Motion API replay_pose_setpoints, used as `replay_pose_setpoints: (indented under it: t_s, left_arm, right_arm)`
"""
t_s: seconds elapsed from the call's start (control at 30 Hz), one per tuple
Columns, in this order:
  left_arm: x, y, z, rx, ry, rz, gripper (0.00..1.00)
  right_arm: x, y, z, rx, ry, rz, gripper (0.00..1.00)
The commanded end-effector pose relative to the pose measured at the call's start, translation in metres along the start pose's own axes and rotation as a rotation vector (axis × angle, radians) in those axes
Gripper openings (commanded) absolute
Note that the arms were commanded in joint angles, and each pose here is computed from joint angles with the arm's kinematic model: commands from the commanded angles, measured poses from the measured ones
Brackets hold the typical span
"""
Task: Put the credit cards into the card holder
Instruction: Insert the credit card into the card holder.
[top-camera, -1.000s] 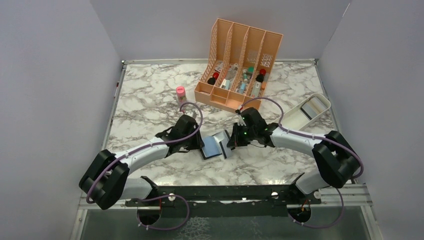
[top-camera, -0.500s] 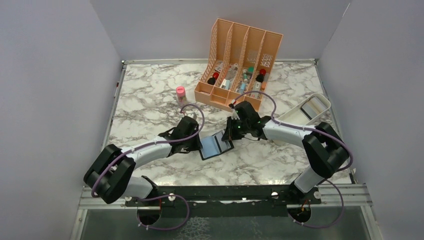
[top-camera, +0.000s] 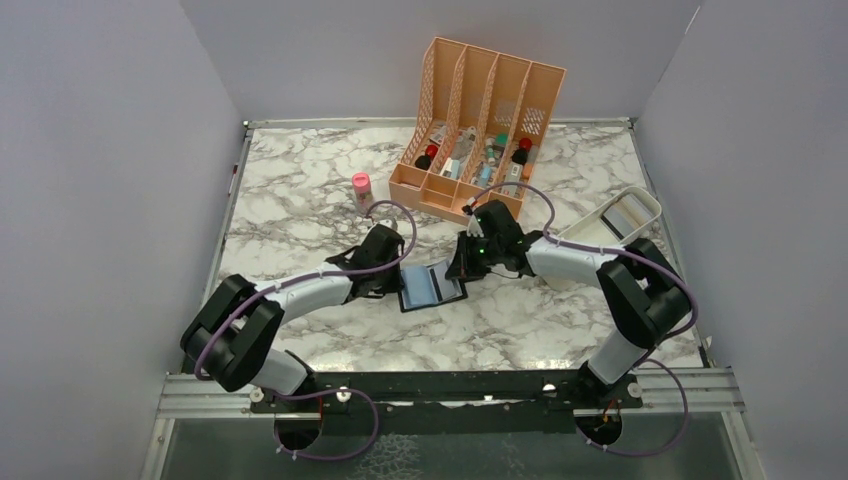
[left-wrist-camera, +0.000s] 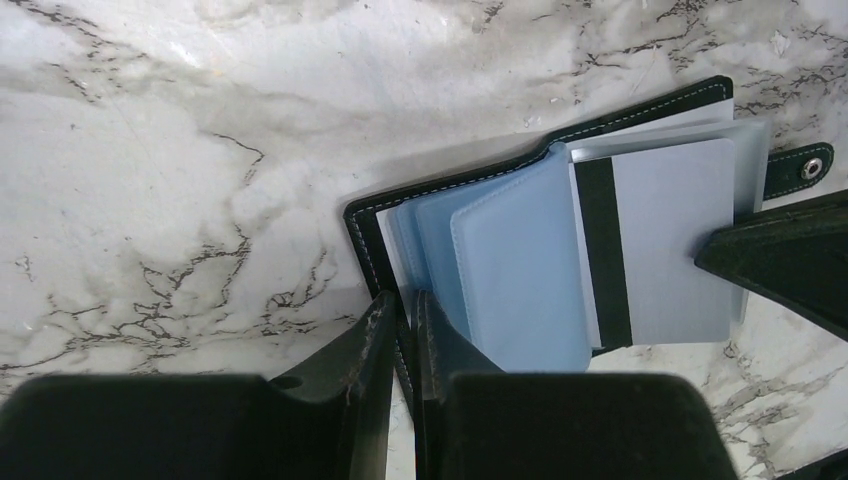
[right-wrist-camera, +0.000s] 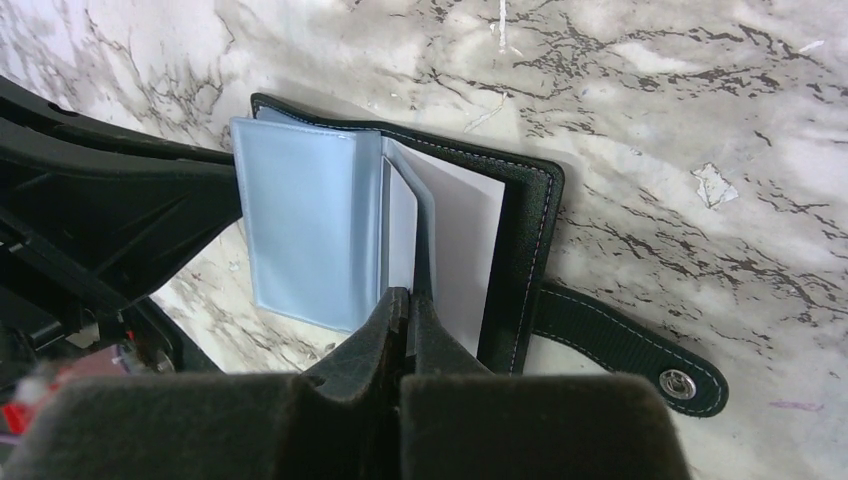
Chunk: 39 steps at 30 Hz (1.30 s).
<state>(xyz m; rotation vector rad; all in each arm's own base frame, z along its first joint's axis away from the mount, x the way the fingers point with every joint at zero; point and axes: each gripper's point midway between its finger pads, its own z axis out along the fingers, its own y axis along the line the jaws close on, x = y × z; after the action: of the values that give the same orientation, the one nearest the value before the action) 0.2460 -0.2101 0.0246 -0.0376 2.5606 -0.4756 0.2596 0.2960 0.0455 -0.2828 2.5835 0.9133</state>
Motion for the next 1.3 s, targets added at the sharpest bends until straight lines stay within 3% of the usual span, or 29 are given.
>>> replay_pose_setpoints:
  t_s: [0.0, 0.43, 0.8, 1.27]
  left_arm:
    - [0.002, 0.018, 0.004, -0.091, 0.006, 0.04, 0.14]
    - [0.0, 0.018, 0.011, -0.114, 0.03, 0.05, 0.14]
    - [-0.004, 0.018, 0.009, -0.118, 0.018, 0.065, 0.16]
    - [-0.003, 0.017, 0.01, -0.108, 0.021, 0.068, 0.17]
  right_arm:
    - [0.006, 0.01, -0.002, -0.068, 0.0, 0.025, 0.01]
    - [0.001, 0.024, -0.003, -0.159, -0.031, 0.077, 0.01]
    - [-0.01, 0.014, -0.017, -0.072, -0.102, 0.063, 0.01]
    - [0.001, 0.01, 0.003, -0.11, -0.067, 0.114, 0.01]
